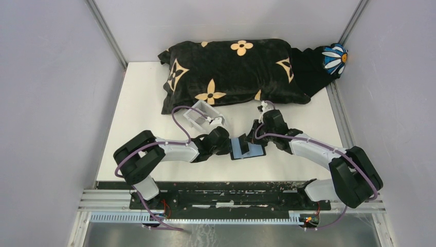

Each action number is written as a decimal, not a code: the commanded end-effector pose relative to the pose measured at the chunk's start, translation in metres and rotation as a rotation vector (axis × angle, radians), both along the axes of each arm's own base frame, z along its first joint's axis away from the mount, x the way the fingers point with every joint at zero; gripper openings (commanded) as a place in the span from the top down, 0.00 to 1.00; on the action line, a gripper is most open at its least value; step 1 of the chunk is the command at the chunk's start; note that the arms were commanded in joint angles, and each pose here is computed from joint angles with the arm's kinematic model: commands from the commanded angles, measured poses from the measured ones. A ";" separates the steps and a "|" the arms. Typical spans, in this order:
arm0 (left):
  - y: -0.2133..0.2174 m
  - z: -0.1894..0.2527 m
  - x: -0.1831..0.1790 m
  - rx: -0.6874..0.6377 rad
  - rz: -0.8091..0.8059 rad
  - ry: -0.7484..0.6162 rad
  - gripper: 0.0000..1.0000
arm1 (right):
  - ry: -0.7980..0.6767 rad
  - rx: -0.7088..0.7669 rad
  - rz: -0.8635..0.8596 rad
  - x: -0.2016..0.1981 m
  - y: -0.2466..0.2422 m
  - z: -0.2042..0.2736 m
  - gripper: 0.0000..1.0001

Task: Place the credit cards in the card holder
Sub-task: Open the card holder at the center of the board.

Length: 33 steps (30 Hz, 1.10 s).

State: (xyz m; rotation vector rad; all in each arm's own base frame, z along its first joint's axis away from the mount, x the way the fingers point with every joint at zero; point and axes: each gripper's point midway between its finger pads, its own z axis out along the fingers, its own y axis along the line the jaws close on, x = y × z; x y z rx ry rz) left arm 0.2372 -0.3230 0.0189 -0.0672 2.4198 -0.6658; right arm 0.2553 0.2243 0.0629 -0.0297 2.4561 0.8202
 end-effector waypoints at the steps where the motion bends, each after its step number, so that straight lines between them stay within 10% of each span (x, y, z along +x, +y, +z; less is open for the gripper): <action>1: 0.007 -0.017 -0.004 0.064 -0.011 0.019 0.92 | -0.115 0.053 0.015 0.024 0.023 0.039 0.99; 14: 0.016 -0.008 -0.003 0.076 0.008 -0.010 0.92 | -0.234 0.008 0.042 0.034 0.039 0.091 0.99; 33: 0.019 0.032 0.007 0.092 -0.005 -0.093 0.93 | -0.117 -0.053 -0.020 0.022 -0.009 0.043 0.99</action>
